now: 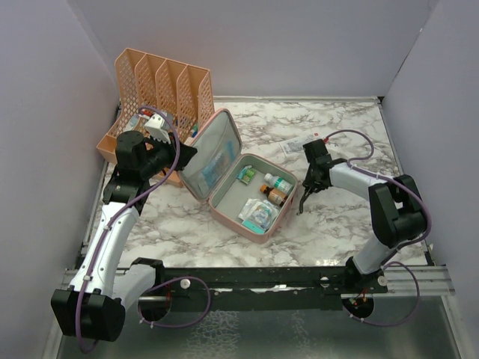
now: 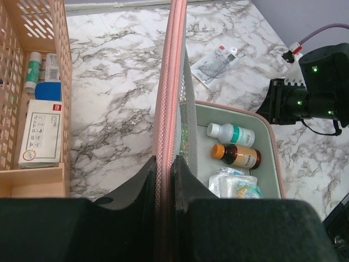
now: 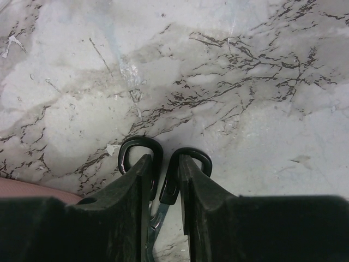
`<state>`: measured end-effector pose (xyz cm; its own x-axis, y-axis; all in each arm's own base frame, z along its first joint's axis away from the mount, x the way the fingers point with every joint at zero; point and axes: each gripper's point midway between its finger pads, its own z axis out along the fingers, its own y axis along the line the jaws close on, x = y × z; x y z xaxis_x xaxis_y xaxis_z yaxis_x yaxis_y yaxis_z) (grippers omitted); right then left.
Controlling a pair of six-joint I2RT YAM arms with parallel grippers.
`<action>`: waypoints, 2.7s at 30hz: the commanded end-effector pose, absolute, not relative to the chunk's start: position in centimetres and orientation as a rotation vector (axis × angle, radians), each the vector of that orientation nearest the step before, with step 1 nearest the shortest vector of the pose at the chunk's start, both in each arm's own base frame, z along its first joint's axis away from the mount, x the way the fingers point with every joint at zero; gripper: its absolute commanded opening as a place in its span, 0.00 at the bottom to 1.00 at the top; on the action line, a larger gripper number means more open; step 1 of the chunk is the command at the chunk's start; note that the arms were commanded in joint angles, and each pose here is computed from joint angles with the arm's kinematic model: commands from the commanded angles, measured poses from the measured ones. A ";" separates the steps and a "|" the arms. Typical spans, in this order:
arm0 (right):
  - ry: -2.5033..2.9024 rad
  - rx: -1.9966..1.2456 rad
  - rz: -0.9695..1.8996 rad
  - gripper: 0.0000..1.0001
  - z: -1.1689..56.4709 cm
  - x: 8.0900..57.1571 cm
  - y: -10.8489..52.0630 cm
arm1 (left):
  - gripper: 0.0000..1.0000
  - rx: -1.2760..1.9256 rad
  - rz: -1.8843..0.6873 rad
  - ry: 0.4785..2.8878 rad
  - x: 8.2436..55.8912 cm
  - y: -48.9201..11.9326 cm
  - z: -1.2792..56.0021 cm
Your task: Organize the medicine kit
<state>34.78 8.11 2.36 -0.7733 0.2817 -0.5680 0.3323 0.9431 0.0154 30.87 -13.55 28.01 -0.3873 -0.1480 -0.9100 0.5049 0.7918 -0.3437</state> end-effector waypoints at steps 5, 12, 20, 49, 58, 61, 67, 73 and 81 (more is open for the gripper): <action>2.561 0.420 -0.144 0.32 1.0 34.8 8.1 | 0.00 0.281 -0.698 1.857 31.0 -13.4 27.0; 2.565 0.422 -0.117 0.12 0.8 35.0 8.6 | 0.00 0.281 -0.697 1.858 31.0 -13.4 27.0; 2.436 0.420 -0.046 0.03 4.5 36.2 8.7 | 0.00 0.281 -0.700 1.862 31.1 -13.5 26.8; 1.968 0.302 0.418 0.01 24.5 37.4 12.4 | 0.00 0.285 -0.796 1.831 30.7 -14.6 29.0; 1.749 0.153 0.787 0.01 32.5 36.6 20.0 | 0.00 0.269 -0.817 1.831 30.6 -14.8 28.9; 1.716 0.114 0.847 0.01 33.9 36.4 22.8 | 0.00 0.270 -0.825 1.834 30.6 -14.9 28.9; 1.804 0.125 0.702 0.06 30.2 38.0 22.5 | 0.00 0.254 -0.805 1.840 30.5 -14.5 28.9; 1.977 0.095 0.390 0.27 23.6 39.9 19.9 | 0.00 0.227 -0.747 1.872 30.5 -13.7 29.1; 2.245 -0.027 0.180 0.29 14.3 43.3 18.8 | 0.00 0.151 -0.575 1.971 30.4 -11.1 29.1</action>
